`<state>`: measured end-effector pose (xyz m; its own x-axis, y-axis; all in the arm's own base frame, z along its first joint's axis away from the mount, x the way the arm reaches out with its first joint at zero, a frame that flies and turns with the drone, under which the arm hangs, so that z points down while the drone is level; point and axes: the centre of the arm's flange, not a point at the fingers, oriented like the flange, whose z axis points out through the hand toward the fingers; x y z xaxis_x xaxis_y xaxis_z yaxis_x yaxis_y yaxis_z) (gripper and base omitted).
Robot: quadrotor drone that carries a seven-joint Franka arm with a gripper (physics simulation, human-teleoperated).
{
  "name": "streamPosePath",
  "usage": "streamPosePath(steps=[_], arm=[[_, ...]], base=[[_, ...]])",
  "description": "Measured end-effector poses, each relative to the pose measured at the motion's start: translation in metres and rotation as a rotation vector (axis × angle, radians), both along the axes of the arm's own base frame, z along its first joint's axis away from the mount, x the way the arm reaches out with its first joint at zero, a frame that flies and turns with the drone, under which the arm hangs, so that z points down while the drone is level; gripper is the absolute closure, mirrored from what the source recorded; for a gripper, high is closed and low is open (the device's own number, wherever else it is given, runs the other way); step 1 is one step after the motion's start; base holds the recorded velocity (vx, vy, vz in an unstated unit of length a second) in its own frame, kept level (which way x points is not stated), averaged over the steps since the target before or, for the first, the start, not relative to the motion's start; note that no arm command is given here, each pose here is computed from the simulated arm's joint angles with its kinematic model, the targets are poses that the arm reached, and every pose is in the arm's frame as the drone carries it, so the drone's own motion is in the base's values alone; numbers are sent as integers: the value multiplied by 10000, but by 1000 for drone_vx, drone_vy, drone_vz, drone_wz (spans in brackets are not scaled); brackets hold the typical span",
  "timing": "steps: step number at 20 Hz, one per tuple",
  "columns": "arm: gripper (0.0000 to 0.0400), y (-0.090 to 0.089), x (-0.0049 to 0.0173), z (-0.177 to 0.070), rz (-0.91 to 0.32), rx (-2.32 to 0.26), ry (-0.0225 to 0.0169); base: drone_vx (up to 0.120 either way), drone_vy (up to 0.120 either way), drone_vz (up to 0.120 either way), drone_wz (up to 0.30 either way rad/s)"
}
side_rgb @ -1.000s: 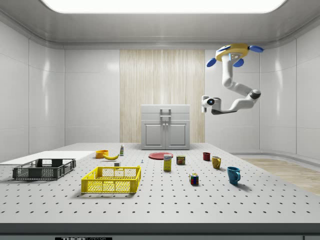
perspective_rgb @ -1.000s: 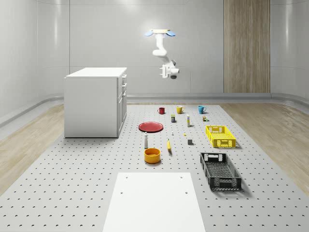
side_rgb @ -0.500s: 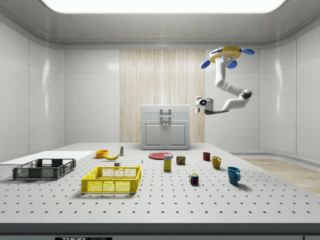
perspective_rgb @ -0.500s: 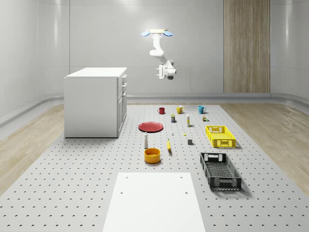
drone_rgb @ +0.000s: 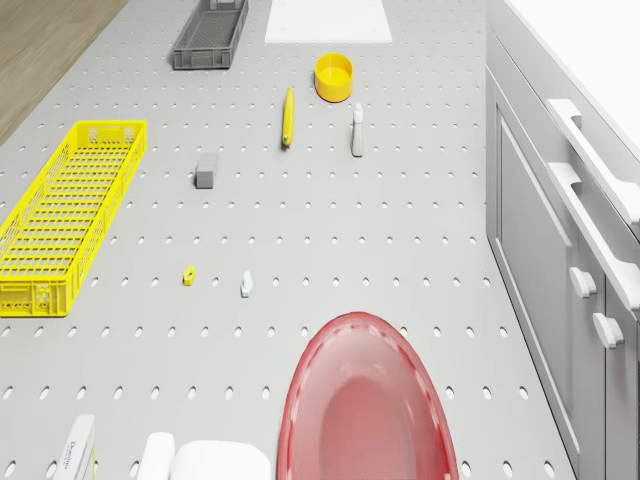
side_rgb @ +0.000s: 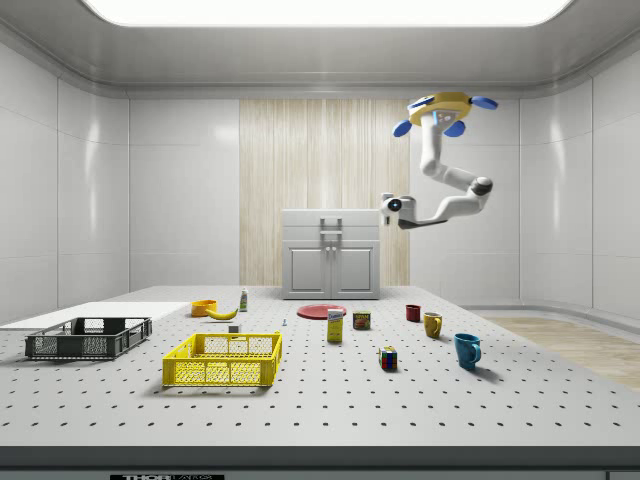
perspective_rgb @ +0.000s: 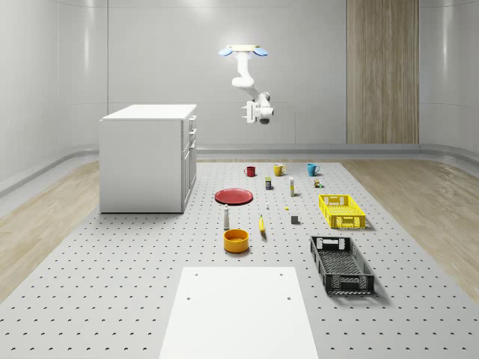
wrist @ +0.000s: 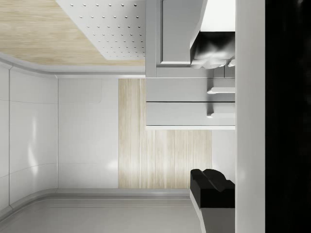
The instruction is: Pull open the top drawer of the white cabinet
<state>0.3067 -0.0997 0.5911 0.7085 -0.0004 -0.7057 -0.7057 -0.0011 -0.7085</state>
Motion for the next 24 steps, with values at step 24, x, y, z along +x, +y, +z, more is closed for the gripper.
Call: streamPosePath(steps=[24], arm=[[95,0,0,-1,-2,0,2]], base=[[120,-22,0,0]])
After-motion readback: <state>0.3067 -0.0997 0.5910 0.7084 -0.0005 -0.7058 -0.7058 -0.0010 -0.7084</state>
